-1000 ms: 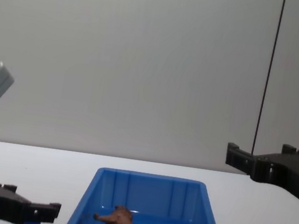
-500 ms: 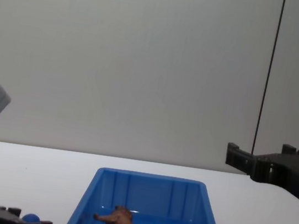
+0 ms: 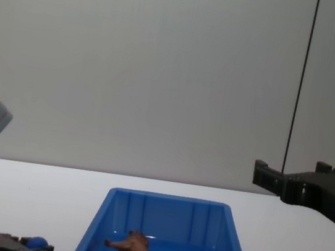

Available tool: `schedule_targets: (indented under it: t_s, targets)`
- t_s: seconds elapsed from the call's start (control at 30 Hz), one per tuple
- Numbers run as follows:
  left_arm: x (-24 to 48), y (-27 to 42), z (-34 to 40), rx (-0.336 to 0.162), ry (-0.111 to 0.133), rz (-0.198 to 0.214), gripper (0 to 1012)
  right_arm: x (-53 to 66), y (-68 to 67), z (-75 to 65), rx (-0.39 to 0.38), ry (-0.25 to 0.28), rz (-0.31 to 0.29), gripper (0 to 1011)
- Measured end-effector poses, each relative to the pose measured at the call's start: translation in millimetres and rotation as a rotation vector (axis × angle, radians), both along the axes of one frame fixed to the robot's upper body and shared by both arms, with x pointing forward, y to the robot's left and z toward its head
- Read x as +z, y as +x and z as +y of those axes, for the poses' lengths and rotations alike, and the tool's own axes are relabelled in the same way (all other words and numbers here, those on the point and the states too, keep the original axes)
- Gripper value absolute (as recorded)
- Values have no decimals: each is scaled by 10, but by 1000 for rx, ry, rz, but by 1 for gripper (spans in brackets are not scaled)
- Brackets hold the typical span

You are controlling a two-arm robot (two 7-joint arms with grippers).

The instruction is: Pick up the two dolls from the table and place them into the box.

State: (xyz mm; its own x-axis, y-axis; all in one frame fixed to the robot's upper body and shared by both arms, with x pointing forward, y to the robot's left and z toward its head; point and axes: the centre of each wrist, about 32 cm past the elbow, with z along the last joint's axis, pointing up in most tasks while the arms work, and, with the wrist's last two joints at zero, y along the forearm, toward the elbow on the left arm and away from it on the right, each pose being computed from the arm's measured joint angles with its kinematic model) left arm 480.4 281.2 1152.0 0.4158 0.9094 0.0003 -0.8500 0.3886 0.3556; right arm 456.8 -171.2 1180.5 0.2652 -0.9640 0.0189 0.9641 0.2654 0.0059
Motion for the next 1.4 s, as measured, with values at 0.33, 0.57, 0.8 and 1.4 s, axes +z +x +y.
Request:
schedule_targets:
  t_s: [0.33, 0.57, 0.8, 1.4]
  targets:
    - [29, 12, -22, -12, -6, -82, 235, 0, 0, 0, 0, 0, 0, 1001]
    - [147, 36, -51, -35, -6, -165, 195, 0, 0, 0, 0, 0, 0, 1001]
    - [326, 101, -111, -98, -15, -261, 158, 0, 0, 0, 0, 0, 0, 1001]
    - [555, 312, -283, -310, -115, -365, 528, 0, 0, 0, 0, 0, 0, 1001]
